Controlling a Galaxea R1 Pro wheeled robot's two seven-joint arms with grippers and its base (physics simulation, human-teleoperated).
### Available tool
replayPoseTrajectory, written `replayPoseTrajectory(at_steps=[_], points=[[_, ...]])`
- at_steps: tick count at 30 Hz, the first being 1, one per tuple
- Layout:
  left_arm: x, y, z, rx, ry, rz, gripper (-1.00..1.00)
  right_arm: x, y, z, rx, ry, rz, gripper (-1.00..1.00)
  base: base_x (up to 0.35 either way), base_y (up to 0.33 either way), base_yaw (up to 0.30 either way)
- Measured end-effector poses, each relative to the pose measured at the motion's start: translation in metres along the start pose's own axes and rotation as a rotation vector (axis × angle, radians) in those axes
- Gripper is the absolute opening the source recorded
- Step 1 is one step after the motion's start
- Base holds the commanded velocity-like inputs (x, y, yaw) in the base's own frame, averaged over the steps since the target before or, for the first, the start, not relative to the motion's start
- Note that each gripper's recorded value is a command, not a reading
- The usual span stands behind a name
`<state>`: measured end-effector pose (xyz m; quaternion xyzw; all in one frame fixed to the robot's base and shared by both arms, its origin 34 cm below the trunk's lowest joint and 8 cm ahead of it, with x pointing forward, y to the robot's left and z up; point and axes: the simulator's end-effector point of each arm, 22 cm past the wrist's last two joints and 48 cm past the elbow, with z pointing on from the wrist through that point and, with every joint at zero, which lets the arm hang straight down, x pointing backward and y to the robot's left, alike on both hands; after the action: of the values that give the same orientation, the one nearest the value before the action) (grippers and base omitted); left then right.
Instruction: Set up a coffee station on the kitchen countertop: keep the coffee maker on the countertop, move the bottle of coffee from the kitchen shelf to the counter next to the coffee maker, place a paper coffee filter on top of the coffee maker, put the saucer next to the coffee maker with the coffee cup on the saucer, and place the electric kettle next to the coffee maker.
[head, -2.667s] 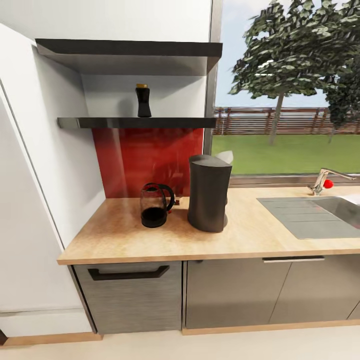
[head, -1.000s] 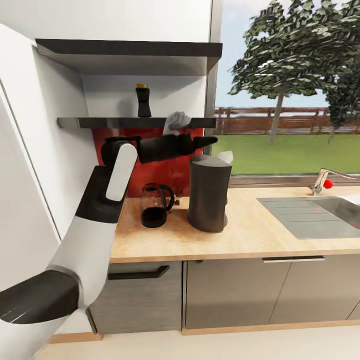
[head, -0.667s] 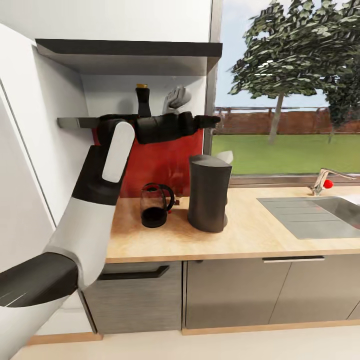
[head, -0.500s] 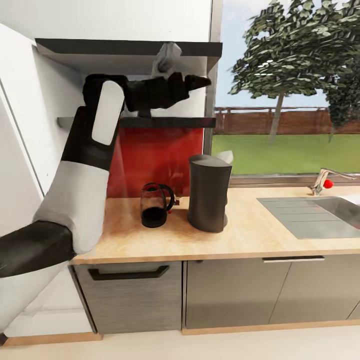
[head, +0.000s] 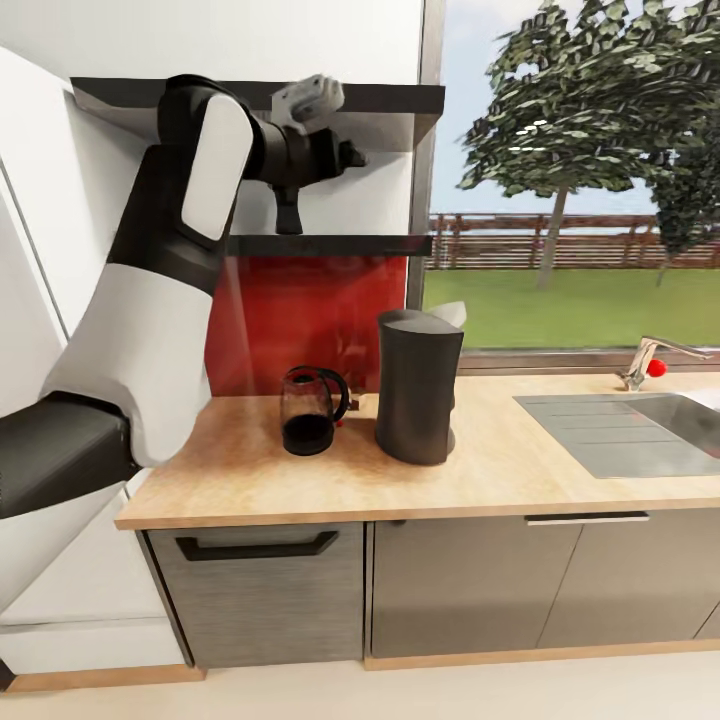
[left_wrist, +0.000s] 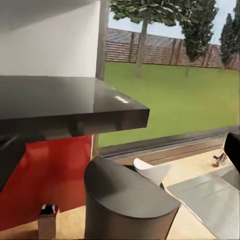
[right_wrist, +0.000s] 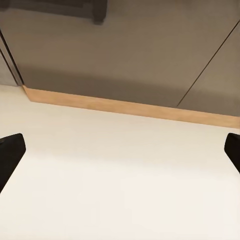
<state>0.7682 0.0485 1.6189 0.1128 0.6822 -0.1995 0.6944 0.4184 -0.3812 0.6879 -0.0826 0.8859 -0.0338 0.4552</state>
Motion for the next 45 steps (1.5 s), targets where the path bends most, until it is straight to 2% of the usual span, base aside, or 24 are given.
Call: replayPoseTrajectory(at_steps=[1, 4, 12, 13, 17, 18, 19, 21, 24, 28, 33, 45], points=[[0.002, 0.006, 0.001, -0.042, 0.004, 0.019, 1.00, 0.000, 0.000, 0.000, 0.000, 0.000, 0.000, 1.00, 0.000, 0.000, 0.000], [0.002, 0.014, 0.001, -0.104, 0.003, 0.060, 1.00, 0.000, 0.000, 0.000, 0.001, 0.000, 0.000, 1.00, 0.000, 0.000, 0.000], [-0.012, 0.044, -0.010, -0.184, -0.037, 0.094, 1.00, 0.000, 0.000, 0.000, 0.001, 0.000, 0.000, 1.00, 0.041, 0.000, 0.000], [-0.020, 0.065, -0.017, -0.248, -0.055, 0.116, 1.00, 0.000, 0.000, 0.000, 0.000, 0.001, -0.001, 1.00, 0.149, 0.000, 0.000], [-0.024, 0.085, -0.023, -0.317, -0.067, 0.126, 1.00, 0.002, 0.002, -0.001, -0.007, 0.005, -0.003, 1.00, 0.066, 0.000, 0.000], [-0.026, 0.097, -0.027, -0.364, -0.070, 0.128, 1.00, 0.008, 0.005, -0.004, -0.015, 0.016, -0.006, 1.00, 0.067, 0.000, 0.000], [-0.026, 0.101, -0.029, -0.381, -0.071, 0.127, 1.00, 0.015, 0.008, -0.009, -0.025, 0.029, -0.011, 1.00, 0.103, 0.000, 0.000], [-0.027, 0.104, -0.030, -0.392, -0.073, 0.127, 1.00, 0.024, 0.014, -0.015, -0.047, 0.044, -0.028, 1.00, 0.175, 0.000, 0.000], [-0.028, 0.107, -0.032, -0.406, -0.075, 0.127, 1.00, 0.051, 0.048, -0.033, -0.195, 0.099, -0.151, 1.00, 0.134, 0.000, 0.000], [-0.028, 0.107, -0.032, -0.409, -0.076, 0.127, 1.00, 0.069, 0.073, -0.047, -0.300, 0.132, -0.230, 1.00, 0.076, 0.000, 0.000], [-0.028, 0.108, -0.032, -0.411, -0.075, 0.127, 1.00, 0.082, 0.083, -0.058, -0.333, 0.152, -0.245, 1.00, 0.185, 0.000, 0.000], [-0.027, 0.109, -0.032, -0.412, -0.074, 0.126, 1.00, 0.084, 0.084, -0.060, -0.337, 0.156, -0.247, 1.00, 0.135, 0.000, 0.000]])
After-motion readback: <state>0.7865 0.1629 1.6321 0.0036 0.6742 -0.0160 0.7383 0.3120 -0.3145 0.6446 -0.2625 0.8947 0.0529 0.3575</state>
